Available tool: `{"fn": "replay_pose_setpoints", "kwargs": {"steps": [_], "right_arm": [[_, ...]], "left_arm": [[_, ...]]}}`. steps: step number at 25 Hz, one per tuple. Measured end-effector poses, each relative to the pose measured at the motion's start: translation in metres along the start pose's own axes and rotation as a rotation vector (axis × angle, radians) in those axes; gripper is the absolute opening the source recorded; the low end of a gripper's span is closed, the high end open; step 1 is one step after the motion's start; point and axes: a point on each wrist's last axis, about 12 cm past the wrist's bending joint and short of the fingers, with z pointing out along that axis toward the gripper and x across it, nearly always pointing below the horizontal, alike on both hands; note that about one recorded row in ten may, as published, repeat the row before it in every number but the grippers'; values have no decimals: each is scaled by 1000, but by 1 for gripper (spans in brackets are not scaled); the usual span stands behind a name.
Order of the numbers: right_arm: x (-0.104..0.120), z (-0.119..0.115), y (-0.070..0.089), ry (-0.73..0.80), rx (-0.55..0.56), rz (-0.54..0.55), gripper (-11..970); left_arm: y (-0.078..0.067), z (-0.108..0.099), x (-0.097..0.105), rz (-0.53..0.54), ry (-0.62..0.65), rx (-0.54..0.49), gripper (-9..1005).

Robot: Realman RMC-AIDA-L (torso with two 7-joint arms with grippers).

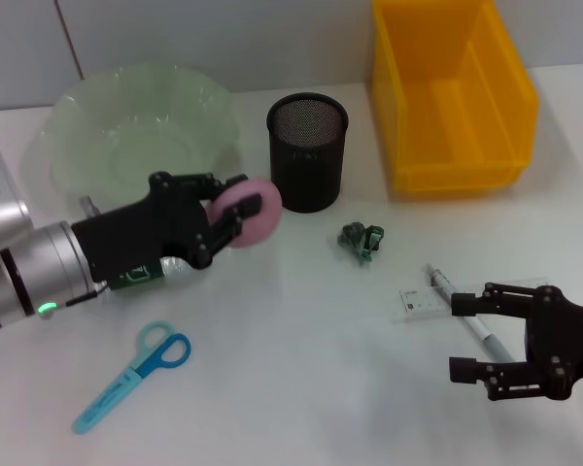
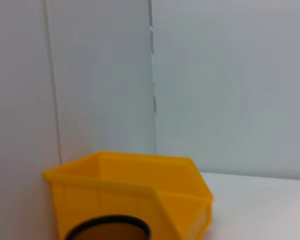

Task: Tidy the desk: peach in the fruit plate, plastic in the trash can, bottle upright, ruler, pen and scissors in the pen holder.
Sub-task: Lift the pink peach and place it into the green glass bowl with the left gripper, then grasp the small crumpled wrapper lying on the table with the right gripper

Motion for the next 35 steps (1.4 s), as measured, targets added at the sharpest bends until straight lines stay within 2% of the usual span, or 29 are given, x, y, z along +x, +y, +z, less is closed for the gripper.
{"fn": "replay_pose_setpoints", "kwargs": {"steps": [2, 4, 5, 11, 13, 15, 16, 21, 25, 26, 28, 32, 33, 34, 35], "right_arm": [[0, 0, 1, -3, -4, 0, 835], [-1, 1, 1, -7, -13, -2, 834], [-2, 1, 1, -8, -18, -3, 834], [-4, 2, 1, -11, -27, -7, 834], [-3, 2, 1, -12, -26, -6, 834], [-3, 2, 1, -13, -25, -6, 834], [-3, 2, 2, -15, -25, -5, 835], [-3, 2, 1, -16, -19, -6, 835], [-3, 1, 0, -20, -10, -6, 835], [-3, 1, 0, -22, -8, -6, 834], [-4, 0, -1, -33, 5, -11, 834], [-6, -3, -1, -55, 25, -8, 834], [-13, -9, -4, -76, 37, 3, 834], [-13, -9, -4, -76, 37, 3, 834], [-18, -13, -5, -84, 43, 8, 835]], "left_arm": [[5, 0, -4, 14, -13, -19, 251], [16, -1, -8, 31, -31, -88, 243], [27, -3, -11, 45, -37, -172, 239], [61, -4, -9, 19, 34, -442, 203], [69, -4, -5, -23, 63, -537, 188], [70, -4, -4, -34, 69, -556, 153], [71, -4, -3, -40, 76, -565, 168], [70, -2, 0, -54, 90, -572, 241], [67, 0, -1, -62, 81, -546, 491], [67, 0, -1, -62, 81, -546, 511], [63, -2, -2, -73, 64, -482, 551], [57, -9, -4, -87, 19, -436, 630], [46, -16, -8, -68, -42, -355, 650], [46, -16, -8, -68, -42, -355, 670], [39, -19, -9, -56, -69, -302, 690]]}}
